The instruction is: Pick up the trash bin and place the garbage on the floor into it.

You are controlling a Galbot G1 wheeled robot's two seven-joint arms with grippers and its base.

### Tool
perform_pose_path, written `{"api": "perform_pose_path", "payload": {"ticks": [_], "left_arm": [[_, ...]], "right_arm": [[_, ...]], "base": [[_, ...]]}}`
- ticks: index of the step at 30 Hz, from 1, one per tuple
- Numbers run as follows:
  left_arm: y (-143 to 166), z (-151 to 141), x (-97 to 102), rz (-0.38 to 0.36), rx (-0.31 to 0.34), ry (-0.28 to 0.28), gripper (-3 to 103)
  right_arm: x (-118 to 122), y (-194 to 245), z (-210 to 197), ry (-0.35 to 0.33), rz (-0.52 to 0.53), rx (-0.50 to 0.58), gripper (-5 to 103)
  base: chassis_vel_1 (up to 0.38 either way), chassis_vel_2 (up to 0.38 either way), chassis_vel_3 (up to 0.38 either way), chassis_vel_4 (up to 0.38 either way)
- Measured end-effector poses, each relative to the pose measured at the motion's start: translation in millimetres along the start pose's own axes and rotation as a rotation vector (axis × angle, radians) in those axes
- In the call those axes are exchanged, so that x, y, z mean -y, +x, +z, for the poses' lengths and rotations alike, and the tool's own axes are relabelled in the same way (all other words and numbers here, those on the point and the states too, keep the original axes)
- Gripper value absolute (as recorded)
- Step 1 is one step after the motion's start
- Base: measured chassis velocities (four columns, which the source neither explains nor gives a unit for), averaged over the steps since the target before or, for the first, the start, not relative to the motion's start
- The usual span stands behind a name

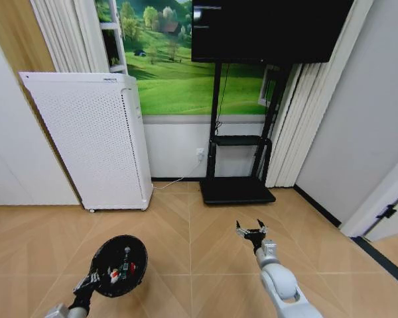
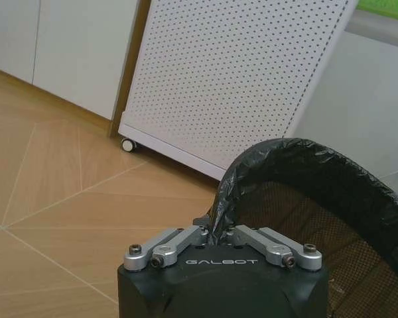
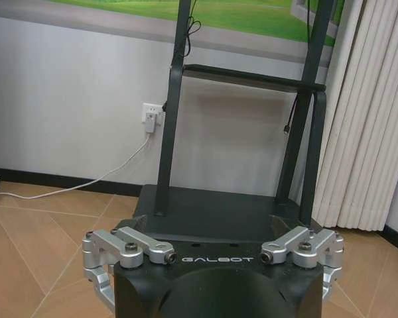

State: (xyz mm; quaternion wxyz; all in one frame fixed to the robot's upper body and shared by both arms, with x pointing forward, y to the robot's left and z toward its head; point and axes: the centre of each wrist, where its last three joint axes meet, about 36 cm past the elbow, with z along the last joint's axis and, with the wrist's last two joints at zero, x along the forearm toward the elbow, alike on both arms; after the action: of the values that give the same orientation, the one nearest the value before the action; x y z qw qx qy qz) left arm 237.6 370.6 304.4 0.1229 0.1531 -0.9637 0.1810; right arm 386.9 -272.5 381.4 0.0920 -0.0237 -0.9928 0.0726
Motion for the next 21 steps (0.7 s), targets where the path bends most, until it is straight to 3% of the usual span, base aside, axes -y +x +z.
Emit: {"api": "perform_pose_path", "payload": {"ticks": [15, 17, 21], "left_arm": [[5.4, 15.3, -6.7, -0.028, -0.079, 0.202, 4], [10.5, 16.4, -5.5, -0.049, -0.085, 0.257, 4], [13.2, 16.1, -5.8, -0.082, -0.084, 0.297, 4]], "right_arm": [[2.9, -4.6, 0.3, 0.007, 0.005, -0.001, 100], [2.0, -5.2, 2.7, 0.007, 0.003, -0.005, 100], [1.8, -6.9, 3.2, 0.007, 0.003, -0.005, 100]], "base": [[0.0, 0.0, 0.0, 0.0], [0.0, 0.0, 0.0, 0.0], [0.0, 0.0, 0.0, 0.0]]}}
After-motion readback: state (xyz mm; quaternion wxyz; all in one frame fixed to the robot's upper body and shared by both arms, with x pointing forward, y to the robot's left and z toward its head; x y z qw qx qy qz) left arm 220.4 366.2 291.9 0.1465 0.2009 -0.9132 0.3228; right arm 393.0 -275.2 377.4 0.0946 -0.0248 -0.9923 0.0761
